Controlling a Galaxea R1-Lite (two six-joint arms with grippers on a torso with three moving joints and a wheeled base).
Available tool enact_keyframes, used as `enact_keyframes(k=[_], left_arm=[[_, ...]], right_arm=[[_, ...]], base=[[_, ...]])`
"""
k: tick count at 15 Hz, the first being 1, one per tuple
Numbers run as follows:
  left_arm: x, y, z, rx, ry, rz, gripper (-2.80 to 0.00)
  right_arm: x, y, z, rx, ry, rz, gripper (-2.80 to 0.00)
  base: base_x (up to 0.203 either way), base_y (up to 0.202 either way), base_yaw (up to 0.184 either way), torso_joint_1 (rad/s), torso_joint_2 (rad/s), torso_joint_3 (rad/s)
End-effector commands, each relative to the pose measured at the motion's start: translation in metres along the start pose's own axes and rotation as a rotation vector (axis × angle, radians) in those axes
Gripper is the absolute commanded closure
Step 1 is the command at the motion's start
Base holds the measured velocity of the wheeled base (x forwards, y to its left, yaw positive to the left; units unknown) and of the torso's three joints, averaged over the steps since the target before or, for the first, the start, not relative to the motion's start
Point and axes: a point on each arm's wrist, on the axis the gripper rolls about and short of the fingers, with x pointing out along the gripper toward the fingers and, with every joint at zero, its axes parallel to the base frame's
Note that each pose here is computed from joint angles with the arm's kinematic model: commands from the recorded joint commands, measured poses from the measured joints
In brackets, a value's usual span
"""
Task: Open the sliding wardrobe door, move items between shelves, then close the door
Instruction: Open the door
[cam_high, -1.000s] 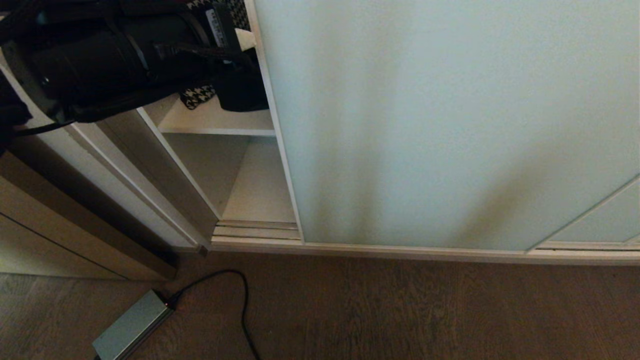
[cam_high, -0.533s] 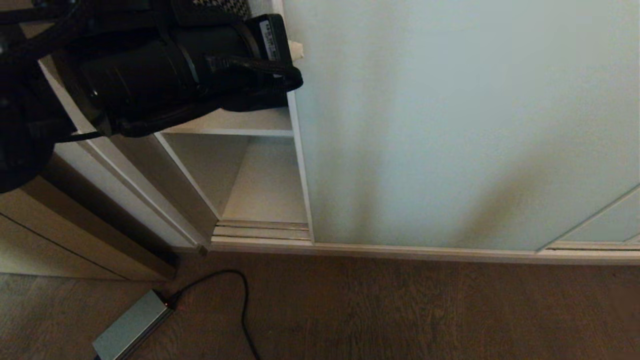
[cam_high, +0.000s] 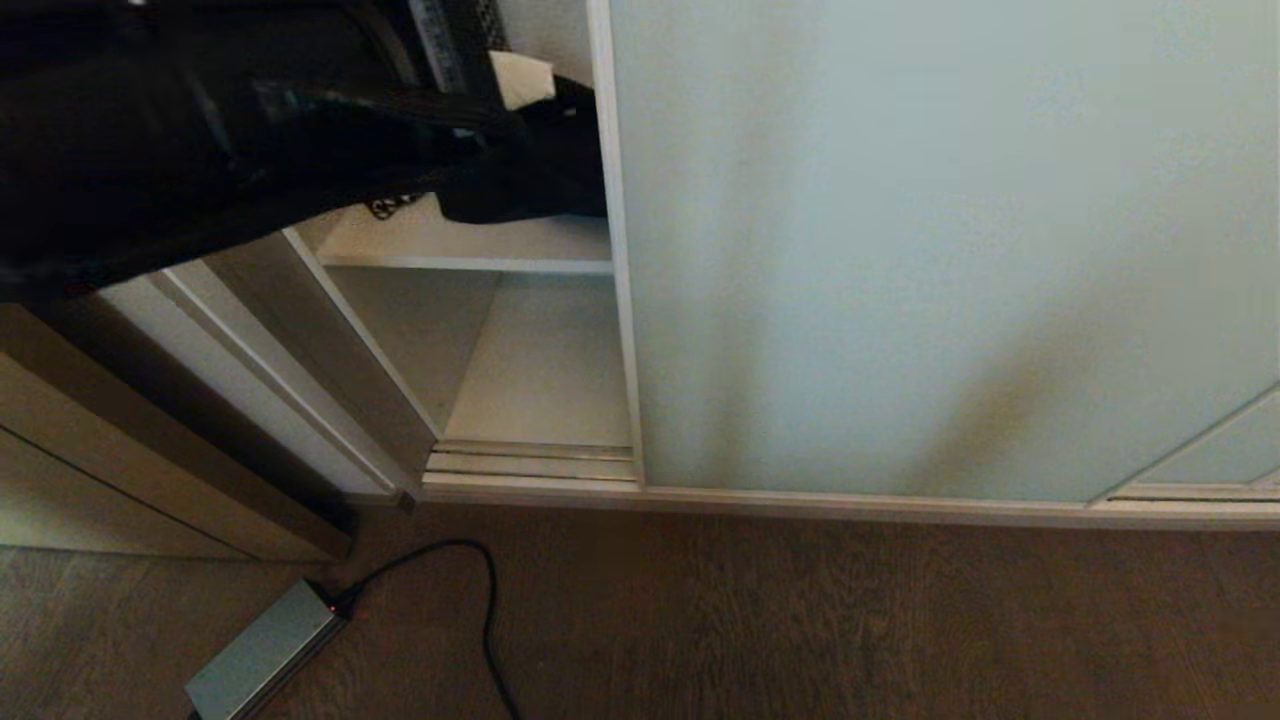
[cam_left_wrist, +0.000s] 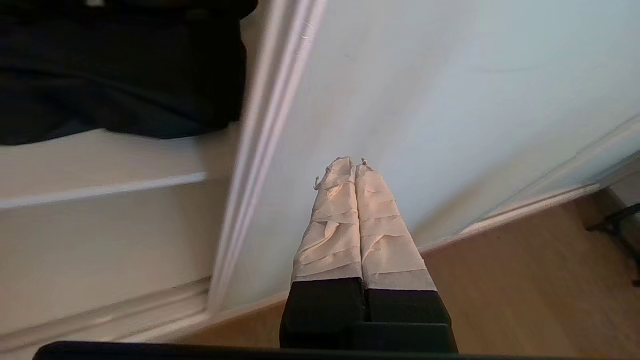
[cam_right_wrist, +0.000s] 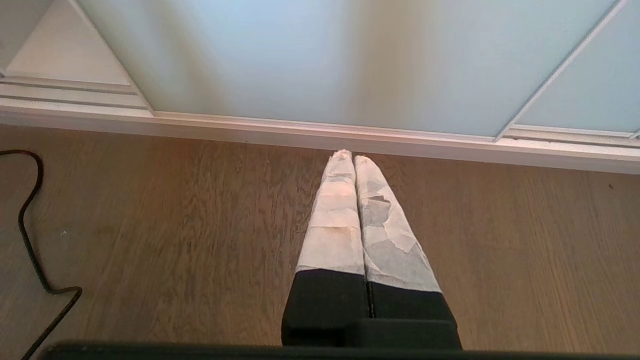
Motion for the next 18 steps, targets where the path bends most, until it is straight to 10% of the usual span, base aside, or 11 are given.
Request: enact_keyframes(k=[1,7,18], left_arm=[[-0.058,0.003,0.029,-0.006,-0.064,0.012,0.0],[-0.001,0.02,0.016,0.031,-0.042,0.182,0.0],[0.113,0.024,0.011,0.069,-0.159,0.188,0.0]], right_arm=[[0.0,0.0,0.0,0.0,0.001,0.0,0.0],[0.0,0.0,0.0,0.0,0.001,0.0,0.0],[0.0,0.0,0.0,0.0,0.0,0.0,0.0]], base=[[0.0,0.0,0.0,0.0,0.0,0.0],[0.0,0.0,0.0,0.0,0.0,0.0],[0.0,0.0,0.0,0.0,0.0,0.0]])
